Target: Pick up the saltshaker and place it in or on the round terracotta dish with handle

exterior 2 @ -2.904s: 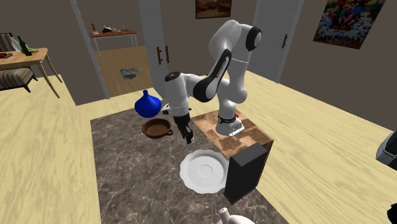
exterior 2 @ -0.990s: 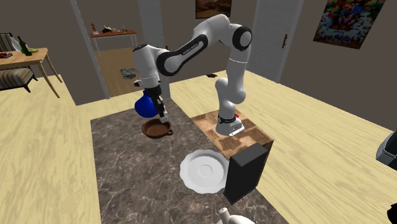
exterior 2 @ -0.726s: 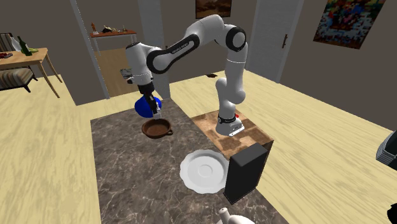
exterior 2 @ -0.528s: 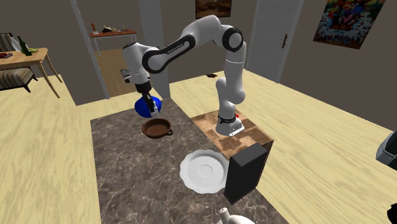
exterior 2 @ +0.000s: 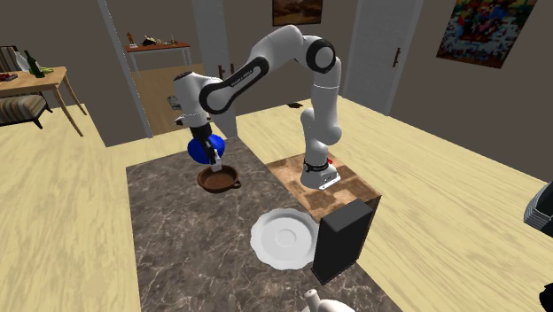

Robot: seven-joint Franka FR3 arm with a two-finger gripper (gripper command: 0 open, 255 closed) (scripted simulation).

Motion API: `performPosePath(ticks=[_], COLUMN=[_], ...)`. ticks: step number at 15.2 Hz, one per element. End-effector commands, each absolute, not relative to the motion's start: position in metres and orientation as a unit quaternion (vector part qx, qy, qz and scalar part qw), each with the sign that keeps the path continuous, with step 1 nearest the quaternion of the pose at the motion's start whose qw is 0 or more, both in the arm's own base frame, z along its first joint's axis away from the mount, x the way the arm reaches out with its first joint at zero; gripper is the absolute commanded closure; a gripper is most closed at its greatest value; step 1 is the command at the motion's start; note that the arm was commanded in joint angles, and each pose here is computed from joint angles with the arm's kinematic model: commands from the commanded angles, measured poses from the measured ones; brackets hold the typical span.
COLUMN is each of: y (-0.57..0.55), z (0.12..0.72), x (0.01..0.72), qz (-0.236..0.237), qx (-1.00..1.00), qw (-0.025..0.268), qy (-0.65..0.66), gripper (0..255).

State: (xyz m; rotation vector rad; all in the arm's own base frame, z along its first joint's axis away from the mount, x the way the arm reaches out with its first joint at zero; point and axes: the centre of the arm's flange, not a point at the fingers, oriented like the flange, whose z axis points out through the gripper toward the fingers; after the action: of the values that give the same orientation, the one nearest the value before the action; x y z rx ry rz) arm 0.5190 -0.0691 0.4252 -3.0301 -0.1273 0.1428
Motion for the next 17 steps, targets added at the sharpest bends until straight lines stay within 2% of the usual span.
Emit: performPosePath(ticks=[1, 6, 13, 14, 17], y=[-0.068, -0.068, -0.068, -0.068, -0.068], z=[0.415, 0.389, 0.389, 0.389, 0.389], x=[0.519, 0.519, 0.519, 0.519, 0.519], qz=[0.047, 0.047, 0.047, 0.047, 0.047], qx=[-0.997, -0.997, -0.997, -0.997, -0.997], qw=[0.053, 0.053, 0.053, 0.053, 0.053], qy=[-0.042, -0.042, -0.042, -0.042, -0.042], gripper=[255, 255, 255, 0, 0])
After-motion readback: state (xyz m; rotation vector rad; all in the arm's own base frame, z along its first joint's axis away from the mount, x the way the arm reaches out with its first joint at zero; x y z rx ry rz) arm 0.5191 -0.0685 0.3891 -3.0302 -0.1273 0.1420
